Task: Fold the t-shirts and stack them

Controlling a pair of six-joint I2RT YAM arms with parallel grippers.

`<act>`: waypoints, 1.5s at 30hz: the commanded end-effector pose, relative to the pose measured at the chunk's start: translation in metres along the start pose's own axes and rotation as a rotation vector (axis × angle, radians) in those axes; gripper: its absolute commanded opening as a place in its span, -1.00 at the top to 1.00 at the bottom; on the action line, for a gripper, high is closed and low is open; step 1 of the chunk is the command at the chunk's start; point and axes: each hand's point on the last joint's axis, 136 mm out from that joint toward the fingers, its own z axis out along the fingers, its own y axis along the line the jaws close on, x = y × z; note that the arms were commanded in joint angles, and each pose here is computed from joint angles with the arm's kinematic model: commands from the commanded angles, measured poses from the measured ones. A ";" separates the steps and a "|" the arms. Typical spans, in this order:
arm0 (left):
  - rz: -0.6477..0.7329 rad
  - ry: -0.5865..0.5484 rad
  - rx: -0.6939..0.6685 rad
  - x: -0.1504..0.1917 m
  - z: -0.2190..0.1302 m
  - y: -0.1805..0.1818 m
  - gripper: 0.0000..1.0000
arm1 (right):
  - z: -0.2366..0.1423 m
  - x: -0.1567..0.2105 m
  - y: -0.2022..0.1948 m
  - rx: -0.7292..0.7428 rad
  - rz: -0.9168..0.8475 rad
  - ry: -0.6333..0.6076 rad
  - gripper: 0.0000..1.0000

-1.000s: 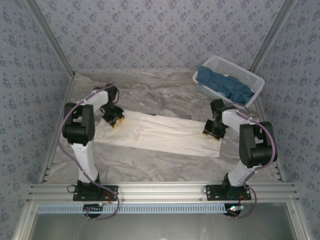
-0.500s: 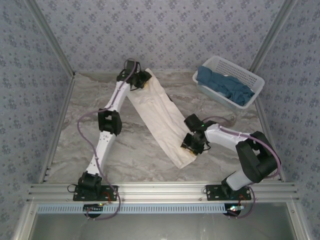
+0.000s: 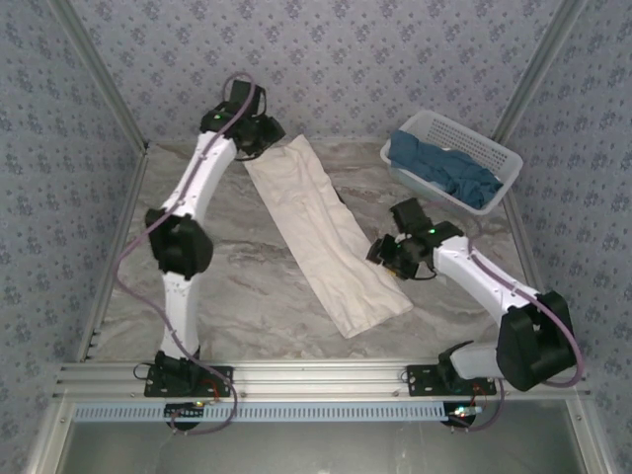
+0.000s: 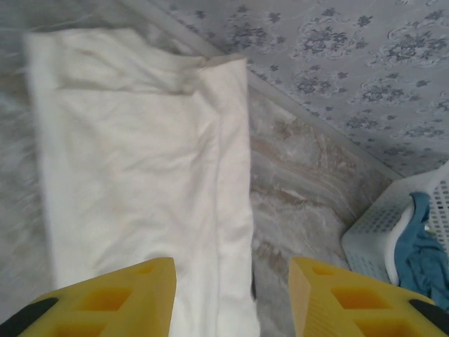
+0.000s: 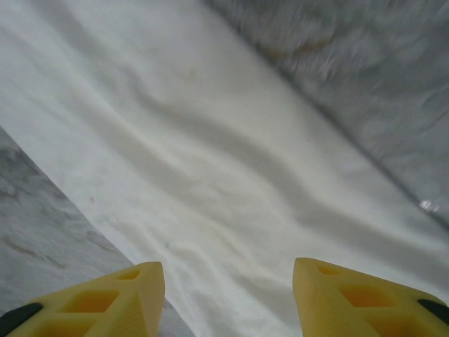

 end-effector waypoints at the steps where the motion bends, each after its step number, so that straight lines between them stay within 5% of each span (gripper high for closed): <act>1: -0.182 0.156 -0.149 0.053 0.045 0.076 0.13 | 0.009 -0.013 0.002 -0.073 -0.115 0.024 -0.01; 5: -0.347 0.189 -0.115 0.066 0.070 0.105 0.20 | 0.027 -0.030 0.010 -0.064 -0.236 0.048 0.04; 17: -0.338 0.325 -0.155 0.095 0.153 0.112 0.30 | 0.091 -0.016 -0.021 0.093 -0.156 0.169 0.14; 25: -0.250 0.392 -0.057 0.118 0.196 0.072 0.32 | 0.091 0.029 -0.037 0.143 0.029 0.185 0.14; 32: -0.156 0.377 0.077 0.106 0.217 0.019 0.28 | 0.086 0.049 -0.024 0.113 0.127 0.133 0.14; 36: -0.141 0.312 0.017 0.078 0.198 0.024 0.10 | 0.070 0.039 -0.028 0.142 0.101 0.087 0.12; 41: -0.018 0.191 -0.071 0.040 0.128 0.021 -0.08 | 0.038 0.020 -0.016 0.115 0.021 0.010 -0.06; 45: 0.034 0.276 -0.089 0.072 0.079 0.035 -0.09 | 0.018 0.025 -0.020 0.129 0.001 0.009 -0.11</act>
